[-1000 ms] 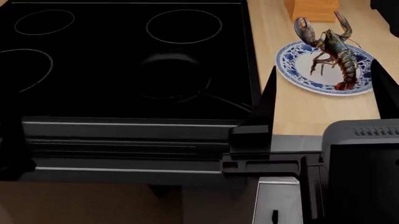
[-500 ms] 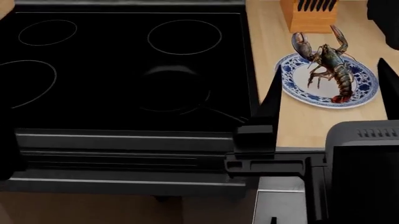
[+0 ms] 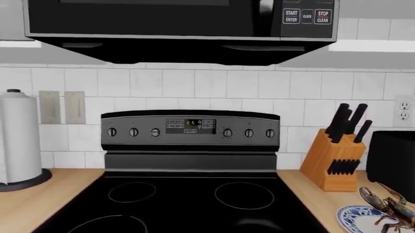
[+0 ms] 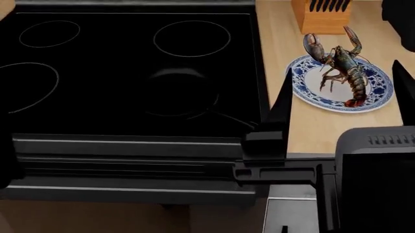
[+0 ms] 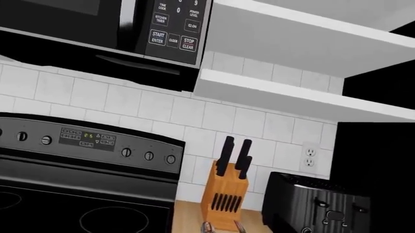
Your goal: Pick the lobster from the plate and place it in the pan.
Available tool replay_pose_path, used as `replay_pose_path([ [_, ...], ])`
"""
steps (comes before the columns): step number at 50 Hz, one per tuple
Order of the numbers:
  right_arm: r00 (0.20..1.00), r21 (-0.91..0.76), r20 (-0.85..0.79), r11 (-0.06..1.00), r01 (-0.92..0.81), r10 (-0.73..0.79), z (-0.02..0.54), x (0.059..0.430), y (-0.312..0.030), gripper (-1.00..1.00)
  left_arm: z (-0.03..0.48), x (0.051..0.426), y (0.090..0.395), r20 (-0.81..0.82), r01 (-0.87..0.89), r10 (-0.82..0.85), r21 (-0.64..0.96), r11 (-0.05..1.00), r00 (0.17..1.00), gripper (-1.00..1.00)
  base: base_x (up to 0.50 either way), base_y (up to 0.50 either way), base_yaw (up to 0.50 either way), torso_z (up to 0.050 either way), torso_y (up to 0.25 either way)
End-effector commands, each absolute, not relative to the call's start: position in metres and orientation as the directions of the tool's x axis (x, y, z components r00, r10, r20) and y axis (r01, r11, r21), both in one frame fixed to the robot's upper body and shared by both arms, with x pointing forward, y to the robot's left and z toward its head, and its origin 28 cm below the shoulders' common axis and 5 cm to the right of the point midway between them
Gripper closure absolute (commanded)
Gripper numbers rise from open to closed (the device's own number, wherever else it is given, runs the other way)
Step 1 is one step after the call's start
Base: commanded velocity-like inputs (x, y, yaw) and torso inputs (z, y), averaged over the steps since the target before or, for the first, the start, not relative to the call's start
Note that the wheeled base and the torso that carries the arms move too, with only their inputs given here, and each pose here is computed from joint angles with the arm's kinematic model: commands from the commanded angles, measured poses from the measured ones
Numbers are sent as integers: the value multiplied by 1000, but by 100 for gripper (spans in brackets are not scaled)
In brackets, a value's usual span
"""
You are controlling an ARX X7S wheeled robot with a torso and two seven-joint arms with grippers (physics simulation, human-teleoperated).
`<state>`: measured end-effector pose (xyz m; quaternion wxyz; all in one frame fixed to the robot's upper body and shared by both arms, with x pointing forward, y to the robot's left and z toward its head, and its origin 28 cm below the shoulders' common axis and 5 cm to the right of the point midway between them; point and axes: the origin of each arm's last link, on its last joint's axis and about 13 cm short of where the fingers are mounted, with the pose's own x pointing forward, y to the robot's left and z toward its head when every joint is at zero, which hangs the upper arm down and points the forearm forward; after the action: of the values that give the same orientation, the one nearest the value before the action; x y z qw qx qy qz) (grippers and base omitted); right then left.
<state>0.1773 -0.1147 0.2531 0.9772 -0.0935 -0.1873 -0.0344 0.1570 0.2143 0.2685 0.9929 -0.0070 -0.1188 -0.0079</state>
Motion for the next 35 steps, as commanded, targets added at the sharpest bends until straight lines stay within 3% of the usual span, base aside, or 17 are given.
replay_pose_path([
  [1,927,-178,373,978,106,-32,252,177,-116,-100,268,156,216,236,5,-2,-10,1000,972,-100,0,0,0,0,0],
  [11,925,-165,379,981,101,-32,252,177,-117,-100,267,158,216,237,3,-2,-6,1000,972,-100,82,0,0,0,0],
  [35,918,-156,395,983,93,-24,253,175,-116,-100,267,157,216,242,7,-5,-9,1000,970,-100,317,0,0,0,0],
])
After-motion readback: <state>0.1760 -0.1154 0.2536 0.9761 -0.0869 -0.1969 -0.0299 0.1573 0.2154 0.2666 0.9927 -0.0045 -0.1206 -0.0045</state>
